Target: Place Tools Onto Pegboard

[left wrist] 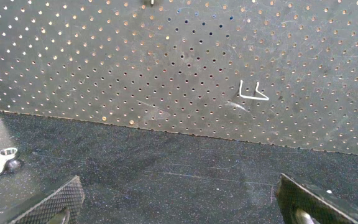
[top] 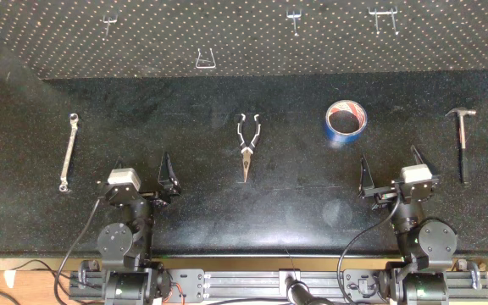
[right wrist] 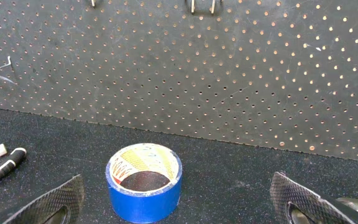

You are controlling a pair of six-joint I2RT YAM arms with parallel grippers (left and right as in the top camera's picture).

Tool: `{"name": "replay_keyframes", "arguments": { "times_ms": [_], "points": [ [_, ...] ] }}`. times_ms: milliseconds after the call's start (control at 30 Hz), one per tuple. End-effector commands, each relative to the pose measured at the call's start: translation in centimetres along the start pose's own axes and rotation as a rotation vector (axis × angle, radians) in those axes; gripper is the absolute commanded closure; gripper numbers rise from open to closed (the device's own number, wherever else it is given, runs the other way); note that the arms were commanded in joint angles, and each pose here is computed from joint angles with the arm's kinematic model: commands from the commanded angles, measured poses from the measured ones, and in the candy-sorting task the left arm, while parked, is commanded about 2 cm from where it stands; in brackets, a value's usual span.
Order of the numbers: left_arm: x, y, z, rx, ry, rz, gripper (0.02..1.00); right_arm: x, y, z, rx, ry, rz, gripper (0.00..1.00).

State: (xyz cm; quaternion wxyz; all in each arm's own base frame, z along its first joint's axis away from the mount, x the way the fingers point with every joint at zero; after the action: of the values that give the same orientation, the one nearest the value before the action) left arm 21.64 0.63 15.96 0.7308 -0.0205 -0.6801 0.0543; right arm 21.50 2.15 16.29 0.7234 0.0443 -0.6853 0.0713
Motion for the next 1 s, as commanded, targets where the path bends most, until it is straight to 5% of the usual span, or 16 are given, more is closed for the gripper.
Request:
{"name": "replay_keyframes", "arguments": {
  "times_ms": [33, 900, 1000],
  "points": [
    [-0.1, -0.1, 0.0, -0.002, -0.001, -0.047, 0.023, -0.1, 0.0, 0.0, -0.007, -0.001, 0.014, 0.025],
    [-0.2, -0.6, 0.0, -0.036, 0.006, -0.048, 0.023, -0.1, 0.0, 0.0, -0.007, -0.001, 0.014, 0.027],
    [1.6, 0.4, 0.1, 0.033, 0.027, -0.178, 0.025, -0.1, 0.0, 0.0, -0.007, -0.001, 0.015, 0.025]
  ]
}}
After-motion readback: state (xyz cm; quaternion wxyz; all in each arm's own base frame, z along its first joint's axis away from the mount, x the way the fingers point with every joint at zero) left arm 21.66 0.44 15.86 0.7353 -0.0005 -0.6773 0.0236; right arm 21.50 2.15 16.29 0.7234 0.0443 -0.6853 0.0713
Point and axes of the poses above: each gripper's point midway between its finger pads, its own z axis back along the fingers, its own y axis along the line the jaws close on, x = y × z, the point moved 3 cm from there along z, back along the fingers, and after that the axes turned 2 degrees about -z, right-handed, at the moved point
